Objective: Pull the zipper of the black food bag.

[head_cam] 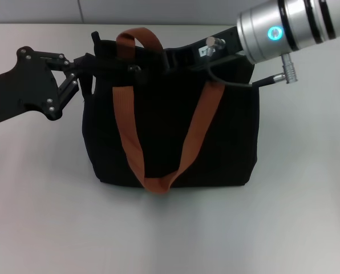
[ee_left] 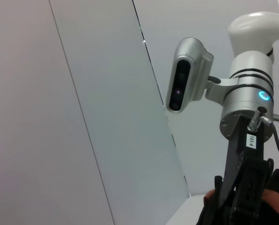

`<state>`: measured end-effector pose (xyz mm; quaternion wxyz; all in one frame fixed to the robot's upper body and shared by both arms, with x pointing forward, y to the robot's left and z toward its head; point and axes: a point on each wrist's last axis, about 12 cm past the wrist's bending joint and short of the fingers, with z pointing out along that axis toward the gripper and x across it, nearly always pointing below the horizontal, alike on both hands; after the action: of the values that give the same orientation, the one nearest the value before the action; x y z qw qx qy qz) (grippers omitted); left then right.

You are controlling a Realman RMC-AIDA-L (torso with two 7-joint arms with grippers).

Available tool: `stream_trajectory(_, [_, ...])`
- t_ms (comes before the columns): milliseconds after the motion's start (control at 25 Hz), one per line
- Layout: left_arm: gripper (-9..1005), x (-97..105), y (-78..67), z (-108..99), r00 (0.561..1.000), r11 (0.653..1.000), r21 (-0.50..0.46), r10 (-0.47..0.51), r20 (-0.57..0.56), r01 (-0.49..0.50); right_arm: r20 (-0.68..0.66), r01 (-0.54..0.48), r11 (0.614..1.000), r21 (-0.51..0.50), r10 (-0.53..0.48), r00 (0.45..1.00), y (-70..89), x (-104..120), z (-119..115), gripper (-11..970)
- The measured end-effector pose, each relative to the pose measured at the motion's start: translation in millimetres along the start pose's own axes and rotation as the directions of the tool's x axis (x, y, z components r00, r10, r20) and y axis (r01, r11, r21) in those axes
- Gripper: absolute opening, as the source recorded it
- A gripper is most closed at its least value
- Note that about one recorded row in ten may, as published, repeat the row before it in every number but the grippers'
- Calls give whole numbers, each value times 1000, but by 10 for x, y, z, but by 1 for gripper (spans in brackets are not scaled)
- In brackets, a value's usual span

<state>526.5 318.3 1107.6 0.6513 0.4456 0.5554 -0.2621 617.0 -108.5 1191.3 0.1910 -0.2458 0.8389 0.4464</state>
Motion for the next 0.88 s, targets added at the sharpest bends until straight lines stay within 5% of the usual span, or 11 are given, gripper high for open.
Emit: stream_trajectory(880, [23,-10,33,-32,1000,1000,-20,5,1,-5,87,-50,989,137,38,995,-147,259,-472,1])
